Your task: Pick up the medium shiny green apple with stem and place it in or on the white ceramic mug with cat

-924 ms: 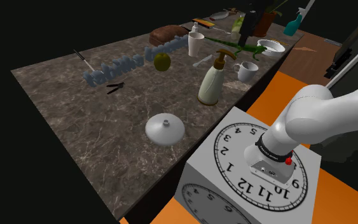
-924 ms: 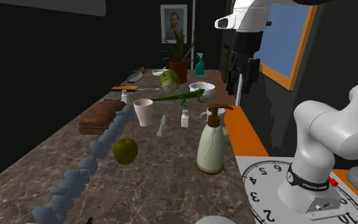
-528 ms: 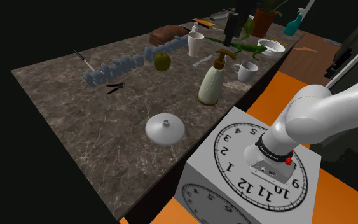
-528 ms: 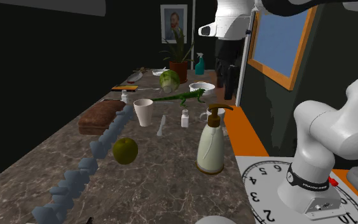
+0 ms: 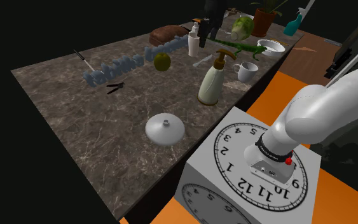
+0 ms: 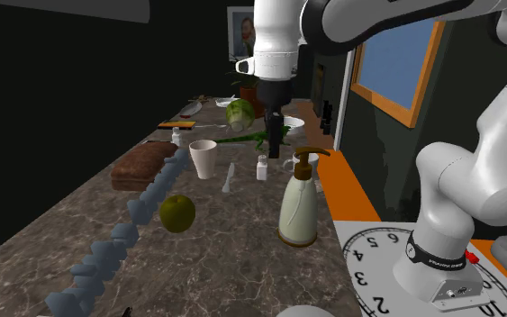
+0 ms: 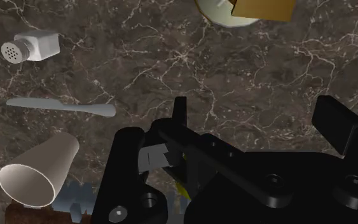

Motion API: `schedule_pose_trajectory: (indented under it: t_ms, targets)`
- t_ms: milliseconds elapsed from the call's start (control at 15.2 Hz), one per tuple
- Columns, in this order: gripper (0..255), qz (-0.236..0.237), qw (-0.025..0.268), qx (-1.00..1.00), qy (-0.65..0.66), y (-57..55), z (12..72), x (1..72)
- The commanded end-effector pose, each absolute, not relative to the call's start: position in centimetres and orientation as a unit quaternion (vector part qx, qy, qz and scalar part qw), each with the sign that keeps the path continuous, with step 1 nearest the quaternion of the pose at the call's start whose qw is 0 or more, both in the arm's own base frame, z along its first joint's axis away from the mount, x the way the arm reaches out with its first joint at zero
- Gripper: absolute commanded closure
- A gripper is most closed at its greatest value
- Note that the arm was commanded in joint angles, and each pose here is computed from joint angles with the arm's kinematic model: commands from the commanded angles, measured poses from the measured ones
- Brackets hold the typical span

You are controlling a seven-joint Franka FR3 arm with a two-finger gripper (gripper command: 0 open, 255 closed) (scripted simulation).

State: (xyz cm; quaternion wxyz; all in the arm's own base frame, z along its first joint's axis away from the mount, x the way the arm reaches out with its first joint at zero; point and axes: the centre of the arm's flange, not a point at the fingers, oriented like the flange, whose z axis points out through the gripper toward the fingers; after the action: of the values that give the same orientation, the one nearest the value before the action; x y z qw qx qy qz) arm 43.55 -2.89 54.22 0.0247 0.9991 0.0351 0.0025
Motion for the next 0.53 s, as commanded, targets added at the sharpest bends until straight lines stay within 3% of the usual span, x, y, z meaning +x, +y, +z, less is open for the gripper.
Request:
schedule_pose_trajectory:
  t_ms: [0,462]
  targets:
    - [0,0.006,0.021,0.999,0.032,-3.2,53.0,45.7]
    - [0,0.016,0.01,1.0,0.021,-4.2,49.4,53.9]
